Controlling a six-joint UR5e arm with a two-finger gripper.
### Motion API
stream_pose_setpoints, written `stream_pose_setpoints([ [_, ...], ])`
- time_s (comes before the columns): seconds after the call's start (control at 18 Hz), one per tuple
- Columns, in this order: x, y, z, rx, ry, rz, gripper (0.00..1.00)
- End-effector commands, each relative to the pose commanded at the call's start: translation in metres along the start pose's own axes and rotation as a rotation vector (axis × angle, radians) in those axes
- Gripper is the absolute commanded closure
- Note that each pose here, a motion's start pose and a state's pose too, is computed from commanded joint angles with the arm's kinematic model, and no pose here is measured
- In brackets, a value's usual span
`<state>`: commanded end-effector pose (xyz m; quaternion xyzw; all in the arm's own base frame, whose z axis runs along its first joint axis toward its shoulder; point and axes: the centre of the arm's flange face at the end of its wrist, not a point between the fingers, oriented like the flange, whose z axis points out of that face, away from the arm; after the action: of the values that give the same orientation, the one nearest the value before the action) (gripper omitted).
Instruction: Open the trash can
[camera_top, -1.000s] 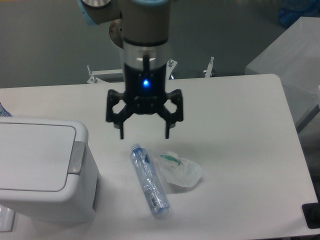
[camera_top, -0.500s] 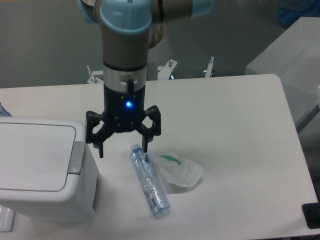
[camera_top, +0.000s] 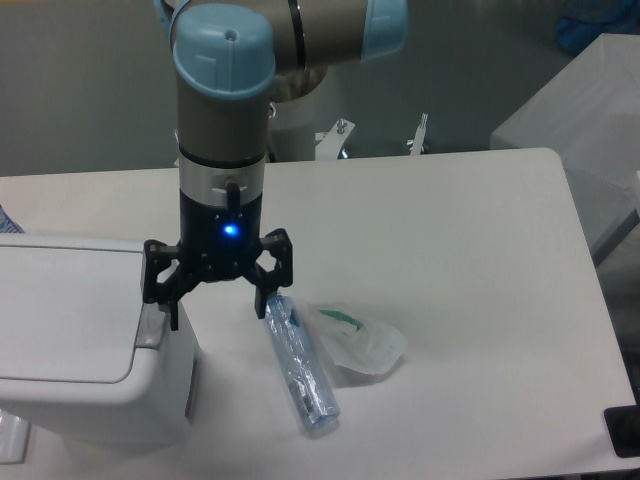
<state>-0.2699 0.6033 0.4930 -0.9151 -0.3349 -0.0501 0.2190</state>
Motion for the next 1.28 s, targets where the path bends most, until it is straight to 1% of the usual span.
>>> stream_pose_setpoints([
  [0.5,0.0066,0.0026,0.0049,-0.009,0.002,0.008,0.0],
  [1.28,0.0052,0.005,0.009,-0.017,-0.002,0.006,0.0],
])
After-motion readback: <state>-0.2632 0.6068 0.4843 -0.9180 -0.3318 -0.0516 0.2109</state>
